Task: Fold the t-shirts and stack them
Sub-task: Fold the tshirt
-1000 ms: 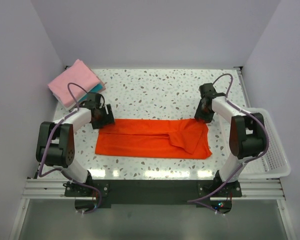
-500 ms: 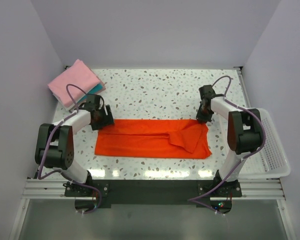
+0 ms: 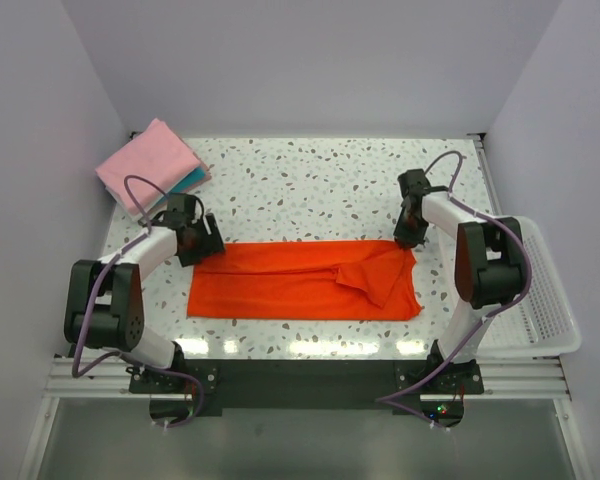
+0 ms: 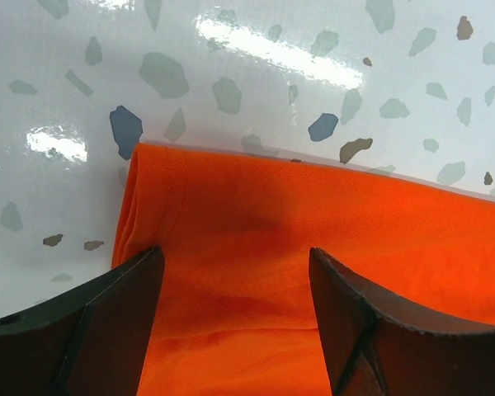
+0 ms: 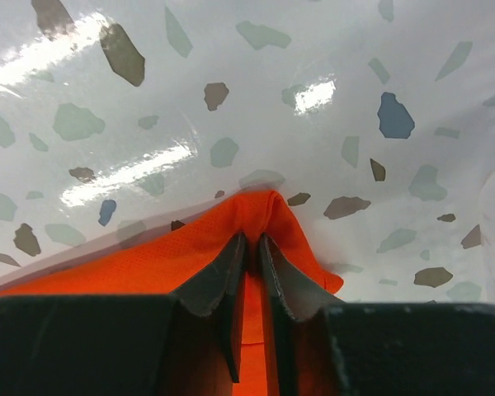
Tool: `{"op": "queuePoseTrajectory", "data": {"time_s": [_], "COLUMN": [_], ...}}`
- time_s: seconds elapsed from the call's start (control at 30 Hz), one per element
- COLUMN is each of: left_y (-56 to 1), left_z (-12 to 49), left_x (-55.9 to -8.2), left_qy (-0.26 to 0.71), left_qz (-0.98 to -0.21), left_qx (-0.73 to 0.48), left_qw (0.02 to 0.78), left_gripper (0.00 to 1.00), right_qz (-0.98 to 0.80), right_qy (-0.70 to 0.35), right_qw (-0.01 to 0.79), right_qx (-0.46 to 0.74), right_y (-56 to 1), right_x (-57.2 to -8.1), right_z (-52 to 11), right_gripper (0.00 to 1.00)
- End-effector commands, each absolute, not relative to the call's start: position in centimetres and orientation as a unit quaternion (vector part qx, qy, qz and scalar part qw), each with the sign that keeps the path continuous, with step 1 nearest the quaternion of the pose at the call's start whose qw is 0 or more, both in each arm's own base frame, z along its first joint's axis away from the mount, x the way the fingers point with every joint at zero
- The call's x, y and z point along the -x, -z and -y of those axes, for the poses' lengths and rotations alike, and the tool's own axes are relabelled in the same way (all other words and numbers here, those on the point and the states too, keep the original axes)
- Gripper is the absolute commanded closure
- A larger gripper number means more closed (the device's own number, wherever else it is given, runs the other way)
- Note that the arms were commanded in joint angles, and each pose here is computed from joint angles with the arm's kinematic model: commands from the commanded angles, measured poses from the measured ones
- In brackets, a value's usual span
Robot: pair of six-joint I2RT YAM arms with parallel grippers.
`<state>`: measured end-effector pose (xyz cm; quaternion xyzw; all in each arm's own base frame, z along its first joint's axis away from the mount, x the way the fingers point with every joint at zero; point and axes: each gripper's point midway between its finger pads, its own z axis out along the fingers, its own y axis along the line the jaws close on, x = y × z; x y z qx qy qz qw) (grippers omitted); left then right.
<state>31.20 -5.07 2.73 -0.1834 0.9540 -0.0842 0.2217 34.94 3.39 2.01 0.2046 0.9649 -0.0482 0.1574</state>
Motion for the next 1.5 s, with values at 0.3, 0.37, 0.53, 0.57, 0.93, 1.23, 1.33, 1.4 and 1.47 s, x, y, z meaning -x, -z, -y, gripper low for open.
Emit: {"op": "queuePoseTrajectory", "data": {"time_s": [0.3, 0.37, 0.53, 0.57, 0.93, 1.23, 1.33, 1.4, 1.47], "left_y": [-10.2, -10.8, -10.2, -10.1, -6.1, -2.7, -2.2, -1.8, -1.3], "left_z": [7.4, 7.7, 9.1, 9.5, 11.6, 11.4, 11.2, 11.4, 11.7], "left_x": [-33.9, -34.0, -33.2, -33.1, -31.1, -28.3, -27.3, -26.8, -25.7], "left_qy": [0.127, 0.129, 0.147, 0.155, 0.184, 0.176, 0.172, 0.177, 0.186], "left_qz": [-0.932, -0.929, -0.932, -0.931, -0.940, -0.957, -0.961, -0.963, -0.966], "left_qx": [0.130, 0.122, 0.099, 0.095, 0.073, 0.066, 0.068, 0.065, 0.063], "left_qw": [0.314, 0.324, 0.316, 0.316, 0.278, 0.223, 0.207, 0.194, 0.169], "left_gripper": [0.21, 0.21, 0.21, 0.21, 0.20, 0.19, 0.19, 0.19, 0.19], "right_qz": [-0.957, -0.957, -0.959, -0.963, -0.974, -0.981, -0.984, -0.985, -0.983], "right_qy": [-0.028, -0.038, -0.073, -0.076, -0.089, -0.051, -0.022, -0.013, -0.004], "right_qw": [0.237, 0.243, 0.243, 0.232, 0.157, 0.127, 0.121, 0.124, 0.136], "right_qx": [-0.163, -0.155, -0.128, -0.117, -0.136, -0.138, -0.128, -0.122, -0.119], "right_y": [-10.3, -11.1, -11.7, -11.0, -5.3, -2.2, -1.3, -0.9, -0.8], "right_x": [-37.7, -37.2, -34.7, -33.7, -27.5, -28.1, -29.2, -30.1, -31.8], "right_z": [-6.6, -7.5, -11.4, -12.4, -13.6, -13.1, -12.7, -12.7, -12.8], "right_gripper": [0.46, 0.45, 0.44, 0.44, 0.44, 0.44, 0.44, 0.44, 0.43]}}
